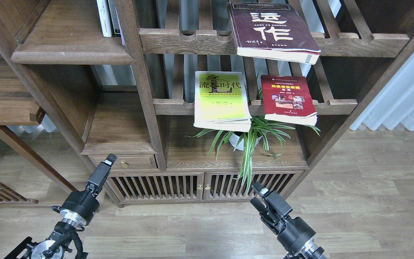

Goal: Organize books on shelf
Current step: 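Raise both grippers toward the middle shelf, then reach the right gripper up and grasp the red book's lower edge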

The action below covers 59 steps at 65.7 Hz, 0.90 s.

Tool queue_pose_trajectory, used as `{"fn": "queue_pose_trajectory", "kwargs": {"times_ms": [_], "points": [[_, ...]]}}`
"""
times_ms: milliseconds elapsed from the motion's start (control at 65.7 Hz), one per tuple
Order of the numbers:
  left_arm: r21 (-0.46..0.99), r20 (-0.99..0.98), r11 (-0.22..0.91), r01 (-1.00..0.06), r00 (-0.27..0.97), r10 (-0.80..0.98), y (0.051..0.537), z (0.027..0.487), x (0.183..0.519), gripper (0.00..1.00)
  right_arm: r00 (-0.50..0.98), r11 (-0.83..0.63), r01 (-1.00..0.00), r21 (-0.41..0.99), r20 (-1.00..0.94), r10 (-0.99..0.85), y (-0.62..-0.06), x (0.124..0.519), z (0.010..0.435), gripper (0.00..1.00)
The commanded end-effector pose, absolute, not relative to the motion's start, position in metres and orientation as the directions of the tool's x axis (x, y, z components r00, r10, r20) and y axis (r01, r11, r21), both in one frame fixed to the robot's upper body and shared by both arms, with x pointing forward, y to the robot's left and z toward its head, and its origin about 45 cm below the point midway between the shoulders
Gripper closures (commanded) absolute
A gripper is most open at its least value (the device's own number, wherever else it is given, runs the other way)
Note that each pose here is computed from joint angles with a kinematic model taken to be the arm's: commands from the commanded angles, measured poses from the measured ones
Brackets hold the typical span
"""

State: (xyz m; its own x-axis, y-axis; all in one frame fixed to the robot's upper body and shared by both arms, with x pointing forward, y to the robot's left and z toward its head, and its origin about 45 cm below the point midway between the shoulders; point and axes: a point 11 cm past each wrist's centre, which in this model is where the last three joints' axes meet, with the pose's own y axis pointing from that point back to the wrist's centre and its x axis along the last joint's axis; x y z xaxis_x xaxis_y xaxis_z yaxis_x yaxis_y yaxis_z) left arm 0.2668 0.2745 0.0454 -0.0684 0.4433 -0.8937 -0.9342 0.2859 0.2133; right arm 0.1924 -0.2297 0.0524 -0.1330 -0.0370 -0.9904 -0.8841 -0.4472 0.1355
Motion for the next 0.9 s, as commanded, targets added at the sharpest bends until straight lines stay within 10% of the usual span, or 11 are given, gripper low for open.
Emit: {"fn": "queue_pose_trajectory", "kwargs": {"times_ms": [0,883], "points": [[0.203,-0.896,0.259,-0.944,-0.072,0.438,0.282,0.048,0.27,0.0,-0.129,-0.342,-0.931,0.128,-0.991,-0.019,-0.253,0.212,0.051,0.01],[0.171,-0.897,0.167,-0.971,-0.084,0.433,0.312,0.059,0.278,0.0,0.107,-0.151,-0.983,-0.109,-0.994,0.019,-0.239,0.348,0.118,0.01]]}}
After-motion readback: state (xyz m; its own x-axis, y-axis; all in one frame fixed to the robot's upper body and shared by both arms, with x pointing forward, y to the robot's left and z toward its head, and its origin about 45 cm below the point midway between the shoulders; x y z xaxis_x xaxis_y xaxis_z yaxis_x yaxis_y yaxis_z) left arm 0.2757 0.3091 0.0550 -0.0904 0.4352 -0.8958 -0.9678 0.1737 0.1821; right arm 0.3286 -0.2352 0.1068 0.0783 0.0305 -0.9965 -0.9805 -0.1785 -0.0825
